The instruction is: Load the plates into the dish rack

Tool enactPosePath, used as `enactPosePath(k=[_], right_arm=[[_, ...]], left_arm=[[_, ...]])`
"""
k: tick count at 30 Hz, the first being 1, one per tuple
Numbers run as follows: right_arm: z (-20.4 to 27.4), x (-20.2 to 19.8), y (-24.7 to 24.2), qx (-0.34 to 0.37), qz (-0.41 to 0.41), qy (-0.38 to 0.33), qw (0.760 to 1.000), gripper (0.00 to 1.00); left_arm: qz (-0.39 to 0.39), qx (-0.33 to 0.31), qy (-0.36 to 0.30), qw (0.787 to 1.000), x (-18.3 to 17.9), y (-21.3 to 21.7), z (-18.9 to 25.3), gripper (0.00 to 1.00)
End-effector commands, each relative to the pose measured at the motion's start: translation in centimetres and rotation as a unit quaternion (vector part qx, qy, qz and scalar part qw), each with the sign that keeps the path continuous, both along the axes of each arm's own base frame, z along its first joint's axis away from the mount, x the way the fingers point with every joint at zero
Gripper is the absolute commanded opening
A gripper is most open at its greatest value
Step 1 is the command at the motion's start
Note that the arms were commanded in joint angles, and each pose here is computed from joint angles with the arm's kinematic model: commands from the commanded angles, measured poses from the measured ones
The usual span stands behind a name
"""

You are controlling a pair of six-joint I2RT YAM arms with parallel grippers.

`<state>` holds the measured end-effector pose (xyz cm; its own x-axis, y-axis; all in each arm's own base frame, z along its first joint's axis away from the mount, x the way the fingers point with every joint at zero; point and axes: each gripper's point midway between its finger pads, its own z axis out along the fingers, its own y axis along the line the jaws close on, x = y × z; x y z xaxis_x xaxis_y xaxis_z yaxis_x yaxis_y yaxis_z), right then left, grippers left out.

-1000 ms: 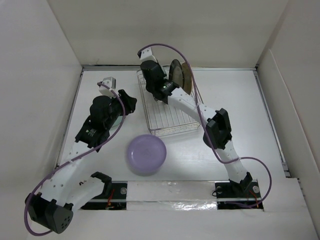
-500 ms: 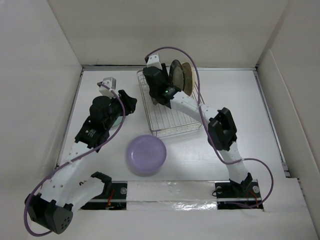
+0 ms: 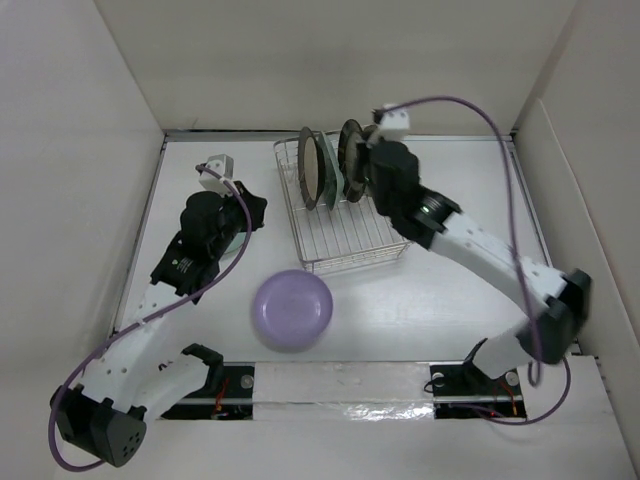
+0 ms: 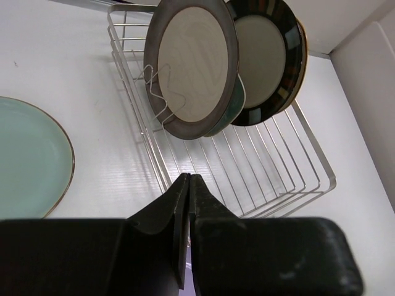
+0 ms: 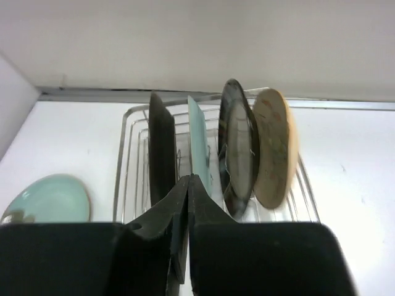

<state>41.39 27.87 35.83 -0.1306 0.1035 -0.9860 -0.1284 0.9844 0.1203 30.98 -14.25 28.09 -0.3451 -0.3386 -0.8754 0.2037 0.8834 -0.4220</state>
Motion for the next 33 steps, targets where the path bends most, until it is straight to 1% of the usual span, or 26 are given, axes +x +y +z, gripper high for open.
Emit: enactPosePath(k=[1, 2, 3, 4, 5, 6, 7, 8, 9, 10, 11, 12, 13, 14, 15, 17, 18, 20, 23, 28, 33], right_arm=[[0.0, -6.7, 0.7, 0.133, 0.084, 0.0, 0.988, 0.0], [-1.7, -9.5, 1.6, 0.146, 0.113, 0.019, 0.983, 0.0], [-5.3, -12.3, 0.6, 0.147, 0.126, 0.05, 0.98, 0.0], [-7.3, -14.3, 0.9, 0.177, 0.135, 0.084, 0.971, 0.0], [-9.5, -17.1, 1.6, 0.177, 0.159, 0.118, 0.964, 0.0], [-12.9, -19.3, 0.7, 0.168, 0.162, 0.156, 0.96, 0.0], [-14.2, -20.9, 0.9, 0.198, 0.16, 0.187, 0.949, 0.0], [-15.4, -22.3, 1.2, 0.204, 0.167, 0.205, 0.943, 0.04], [-16.5, -24.7, 2.0, 0.201, 0.187, 0.226, 0.935, 0.09], [-17.9, -25.4, 1.8, 0.209, 0.172, 0.242, 0.932, 0.15], [-18.8, -26.0, 1.9, 0.204, 0.167, 0.251, 0.931, 0.35], [-19.6, -26.8, 2.2, 0.195, 0.169, 0.26, 0.93, 0.45], [-20.2, -26.7, 2.3, 0.191, 0.157, 0.268, 0.931, 0.52], [-21.7, -27.0, 2.8, 0.171, 0.154, 0.279, 0.932, 0.6], [-22.4, -26.9, 3.0, 0.164, 0.146, 0.283, 0.934, 0.62], [-24.1, -26.4, 3.4, 0.15, 0.122, 0.292, 0.936, 0.63], [-24.4, -26.3, 3.8, 0.156, 0.119, 0.291, 0.936, 0.62], [-26.2, -25.6, 3.7, 0.145, 0.097, 0.298, 0.938, 0.6], [-27.1, -24.7, 4.5, 0.151, 0.098, 0.3, 0.937, 0.59], [-28.0, -24.4, 7.4, 0.139, 0.123, 0.302, 0.935, 0.56], [-29.4, -24.4, 7.9, 0.139, 0.12, 0.311, 0.933, 0.54]], left_arm=[[-0.003, -0.004, -0.024, 1.0, -0.5, 0.2, 1.2, 0.0], [-0.005, -0.004, -0.026, 1.0, -0.6, 0.2, 1.3, 0.0], [-0.011, -0.005, -0.026, 1.0, -0.7, 0.0, 1.3, 0.0], [-0.014, -0.006, -0.026, 1.0, -0.7, -0.1, 1.3, 0.0], [-0.014, -0.007, -0.027, 1.0, -0.7, -0.2, 1.4, 0.01], [-0.025, -0.008, -0.025, 0.999, -0.8, -0.5, 1.3, 0.07], [-0.031, -0.009, -0.024, 0.999, -0.9, -0.7, 1.3, 0.11], [-0.034, -0.01, -0.023, 0.999, -0.9, -0.9, 1.2, 0.15], [-0.04, -0.011, -0.022, 0.999, -0.9, -1.1, 1.2, 0.18], [-0.042, -0.011, -0.02, 0.999, -0.9, -1.2, 1.2, 0.19], [-0.043, -0.011, -0.02, 0.999, -0.9, -1.2, 1.1, 0.19], [-0.041, -0.011, -0.02, 0.999, -0.9, -1.2, 1.2, 0.19], [-0.04, -0.011, -0.021, 0.999, -0.9, -1.1, 1.2, 0.2], [-0.038, -0.011, -0.021, 0.999, -1.0, -1.0, 1.2, 0.2], [-0.034, -0.012, -0.025, 0.999, -1.0, -0.9, 1.4, 0.2], [-0.032, -0.01, -0.024, 0.999, -1.0, -0.7, 1.2, 0.2], [-0.032, -0.01, -0.024, 0.999, -1.1, -0.7, 1.2, 0.2], [-0.033, -0.009, -0.024, 0.999, -1.1, -0.8, 1.2, 0.2], [-0.04, -0.009, -0.02, 0.999, -1.0, -1.0, 0.9, 0.21], [-0.048, -0.01, -0.017, 0.999, -1.1, -1.3, 0.7, 0.21], [-0.049, -0.011, -0.016, 0.999, -1.1, -1.4, 0.7, 0.21]])
